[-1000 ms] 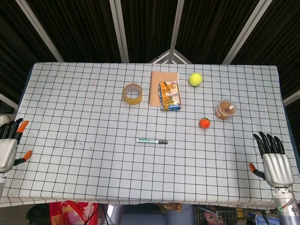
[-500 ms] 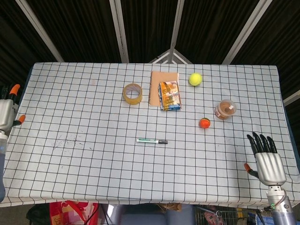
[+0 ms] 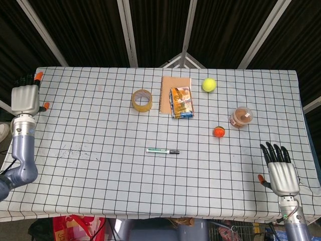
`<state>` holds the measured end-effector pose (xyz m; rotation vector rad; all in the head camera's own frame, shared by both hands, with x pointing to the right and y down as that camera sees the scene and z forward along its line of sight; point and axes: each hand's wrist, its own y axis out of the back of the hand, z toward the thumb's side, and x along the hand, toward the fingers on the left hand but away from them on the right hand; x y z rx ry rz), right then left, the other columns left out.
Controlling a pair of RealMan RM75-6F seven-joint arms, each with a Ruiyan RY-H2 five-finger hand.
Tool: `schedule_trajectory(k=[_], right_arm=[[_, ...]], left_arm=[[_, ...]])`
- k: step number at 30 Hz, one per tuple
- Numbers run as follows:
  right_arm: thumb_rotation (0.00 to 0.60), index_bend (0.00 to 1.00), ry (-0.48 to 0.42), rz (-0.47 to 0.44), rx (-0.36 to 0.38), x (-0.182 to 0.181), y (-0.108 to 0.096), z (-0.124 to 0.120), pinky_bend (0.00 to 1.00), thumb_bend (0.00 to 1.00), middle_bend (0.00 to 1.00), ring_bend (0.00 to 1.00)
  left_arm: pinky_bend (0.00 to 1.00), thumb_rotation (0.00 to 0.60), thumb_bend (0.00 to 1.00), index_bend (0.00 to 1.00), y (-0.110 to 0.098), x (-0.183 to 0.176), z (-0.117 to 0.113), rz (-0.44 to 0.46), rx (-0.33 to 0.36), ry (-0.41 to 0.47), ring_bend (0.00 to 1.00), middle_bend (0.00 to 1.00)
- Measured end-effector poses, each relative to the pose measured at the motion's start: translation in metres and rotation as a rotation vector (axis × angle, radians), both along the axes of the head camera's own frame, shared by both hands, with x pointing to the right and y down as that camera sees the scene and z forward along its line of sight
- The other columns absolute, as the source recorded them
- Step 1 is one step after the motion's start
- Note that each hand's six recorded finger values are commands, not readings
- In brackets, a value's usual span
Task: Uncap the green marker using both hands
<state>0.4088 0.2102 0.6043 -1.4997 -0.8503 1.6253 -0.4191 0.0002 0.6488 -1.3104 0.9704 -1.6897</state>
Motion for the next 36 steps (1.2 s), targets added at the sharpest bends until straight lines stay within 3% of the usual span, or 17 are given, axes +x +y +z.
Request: schedule_trajectory(k=[4,8,15,18,25,36], right_arm=[[0.6,0.08,0.004,0.0,-0.009,0.0,0.0,0.005,0.06,0.25,0.07,0.03],[0.6,0.08,0.001,0.002,-0.005,0.0,-0.001,0.005,0.06,0.25,0.07,0.03],[0.6,0.08,-0.006,0.007,-0.005,0.002,0.0,0.006,0.06,0.25,0.07,0.03],[0.6,0.08,-0.009,0.011,-0.01,0.004,0.002,0.008,0.06,0.25,0.07,0.03],[0.6,0.08,-0.02,0.027,-0.024,0.006,0.007,0.014,0.06,0.25,0.07,0.03],[0.6,0.08,-0.014,0.036,-0.027,0.011,0.007,0.015,0.05,0.25,0.07,0.03]], left_arm=[[0.0,0.6,0.38,0.11,-0.012,0.042,0.009,0.066,0.023,0.027,0.0,0.0],[0.0,0.6,0.38,0.19,-0.02,0.082,0.012,0.121,0.042,0.057,0.0,0.0],[0.0,0.6,0.38,0.2,-0.017,0.135,0.012,0.196,0.02,0.107,0.0,0.0],[0.0,0.6,0.38,0.2,-0.011,0.154,0.014,0.189,-0.004,0.168,0.0,0.0],[0.0,0.6,0.37,0.21,0.0,0.204,0.02,0.087,-0.1,0.405,0.0,0.0],[0.0,0.6,0.38,0.28,0.014,0.276,0.031,0.174,-0.157,0.462,0.0,0.0]])
